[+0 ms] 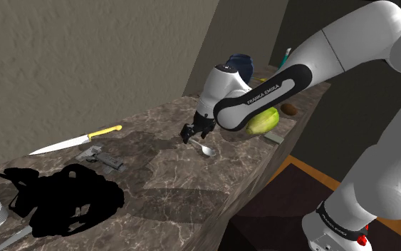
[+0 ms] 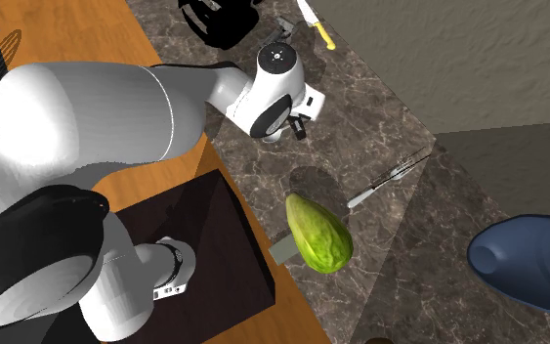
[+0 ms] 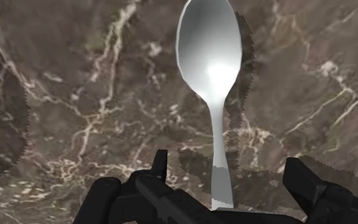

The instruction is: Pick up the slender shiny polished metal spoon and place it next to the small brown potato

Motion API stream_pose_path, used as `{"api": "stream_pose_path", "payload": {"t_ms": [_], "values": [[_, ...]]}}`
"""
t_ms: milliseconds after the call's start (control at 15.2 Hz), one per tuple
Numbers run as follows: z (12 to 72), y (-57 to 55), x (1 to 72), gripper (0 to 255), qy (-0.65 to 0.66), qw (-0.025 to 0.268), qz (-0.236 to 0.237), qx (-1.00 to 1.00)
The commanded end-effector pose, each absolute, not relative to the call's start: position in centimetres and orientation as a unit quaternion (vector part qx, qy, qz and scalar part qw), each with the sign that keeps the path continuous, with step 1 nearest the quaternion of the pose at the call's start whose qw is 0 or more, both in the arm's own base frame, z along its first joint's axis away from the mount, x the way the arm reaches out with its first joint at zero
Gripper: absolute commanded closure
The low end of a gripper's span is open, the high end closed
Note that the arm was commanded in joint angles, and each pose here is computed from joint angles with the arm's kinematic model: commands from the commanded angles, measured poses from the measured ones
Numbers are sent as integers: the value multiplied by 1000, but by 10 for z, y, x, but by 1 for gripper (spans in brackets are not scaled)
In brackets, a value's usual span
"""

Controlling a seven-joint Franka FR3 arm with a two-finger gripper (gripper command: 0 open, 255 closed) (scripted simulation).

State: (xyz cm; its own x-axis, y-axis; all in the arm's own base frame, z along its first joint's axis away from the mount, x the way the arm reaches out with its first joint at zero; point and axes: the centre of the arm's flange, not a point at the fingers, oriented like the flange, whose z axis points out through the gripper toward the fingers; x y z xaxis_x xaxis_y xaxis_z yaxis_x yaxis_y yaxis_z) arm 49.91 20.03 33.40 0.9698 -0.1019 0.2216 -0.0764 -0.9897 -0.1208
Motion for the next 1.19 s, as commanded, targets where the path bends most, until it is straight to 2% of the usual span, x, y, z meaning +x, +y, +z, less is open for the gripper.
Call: {"api": "stream_pose_path", "payload": {"t_ms": [0, 264, 330, 1122], "values": [[333, 201, 499, 0, 45, 56, -115, -991], [333, 201, 499, 0, 45, 56, -115, -991], [333, 201, 499, 255, 45, 56, -115, -991], [349, 201, 499, 255, 45, 56, -115, -991]]}}
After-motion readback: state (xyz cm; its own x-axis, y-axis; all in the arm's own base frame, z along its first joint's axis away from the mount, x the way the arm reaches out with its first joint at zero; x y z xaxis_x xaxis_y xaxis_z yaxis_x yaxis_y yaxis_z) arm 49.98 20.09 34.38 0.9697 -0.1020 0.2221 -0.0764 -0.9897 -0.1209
